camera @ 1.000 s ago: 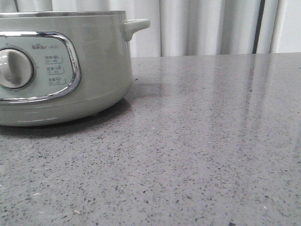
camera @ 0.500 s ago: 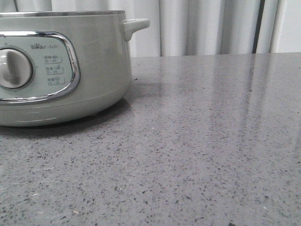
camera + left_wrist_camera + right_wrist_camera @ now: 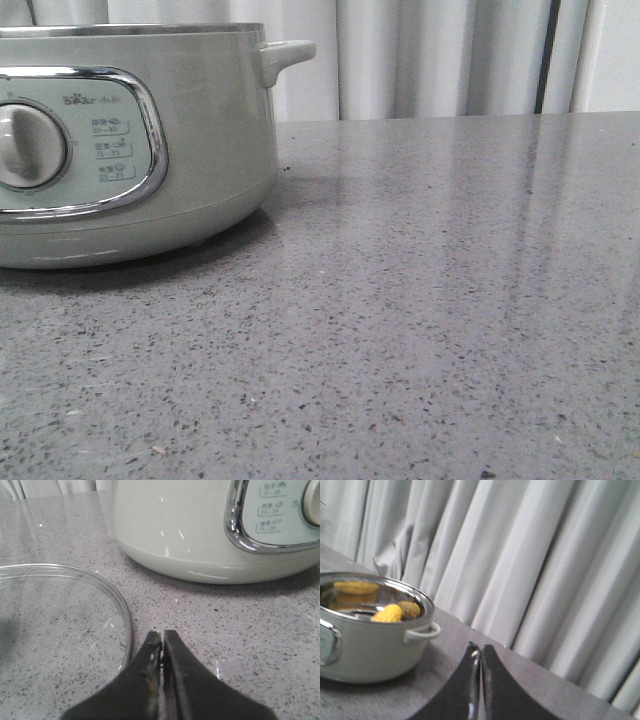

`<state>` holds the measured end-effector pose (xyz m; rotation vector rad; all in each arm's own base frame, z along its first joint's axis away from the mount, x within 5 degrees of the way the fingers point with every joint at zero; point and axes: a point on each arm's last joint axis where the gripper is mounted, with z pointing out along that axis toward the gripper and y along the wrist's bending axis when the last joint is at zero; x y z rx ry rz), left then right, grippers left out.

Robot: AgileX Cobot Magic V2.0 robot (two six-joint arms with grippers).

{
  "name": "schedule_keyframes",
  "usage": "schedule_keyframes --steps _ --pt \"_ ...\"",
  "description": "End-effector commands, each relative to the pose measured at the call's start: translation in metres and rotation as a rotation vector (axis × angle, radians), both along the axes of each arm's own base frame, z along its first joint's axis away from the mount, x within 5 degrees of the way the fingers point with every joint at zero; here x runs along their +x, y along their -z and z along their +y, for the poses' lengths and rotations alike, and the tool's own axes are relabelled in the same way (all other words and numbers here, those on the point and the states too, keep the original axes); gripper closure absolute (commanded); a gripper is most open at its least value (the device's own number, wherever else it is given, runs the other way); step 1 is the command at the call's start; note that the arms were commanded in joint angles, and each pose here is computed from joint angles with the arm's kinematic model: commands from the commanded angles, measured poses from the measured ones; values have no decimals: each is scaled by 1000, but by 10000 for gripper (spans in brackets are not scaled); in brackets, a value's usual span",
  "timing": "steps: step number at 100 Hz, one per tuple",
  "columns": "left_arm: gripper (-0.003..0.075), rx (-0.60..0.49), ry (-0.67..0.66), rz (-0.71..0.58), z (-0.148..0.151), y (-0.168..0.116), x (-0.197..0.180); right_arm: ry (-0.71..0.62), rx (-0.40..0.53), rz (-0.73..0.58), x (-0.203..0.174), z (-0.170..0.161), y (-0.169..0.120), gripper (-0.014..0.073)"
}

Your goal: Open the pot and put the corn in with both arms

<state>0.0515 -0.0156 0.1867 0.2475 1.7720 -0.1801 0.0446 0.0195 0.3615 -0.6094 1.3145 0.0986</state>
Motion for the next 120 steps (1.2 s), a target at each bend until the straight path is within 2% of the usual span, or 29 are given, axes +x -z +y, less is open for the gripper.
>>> schedule_keyframes --steps 1,13,25,29,45,62,75,120 --pt "741 -27 -2 -42 0 4 0 51 0 -56 -1 -2 1 638" --pt "741 -27 -2 -42 0 4 0 161 17 38 4 -6 36 638" --pt "741 -27 -2 -42 0 4 0 240 183 134 9 -7 71 638" --pt "741 -27 -2 -42 0 4 0 268 208 153 11 -8 82 638" --pt "741 -27 -2 -42 0 4 0 390 193 256 18 -14 133 638" --pt "741 -27 -2 -42 0 4 0 414 190 313 16 -15 170 638" --pt "741 -27 -2 -42 0 4 0 429 164 405 8 -16 184 638" --pt "741 -28 -2 -43 0 3 0 431 165 402 8 -16 184 638"
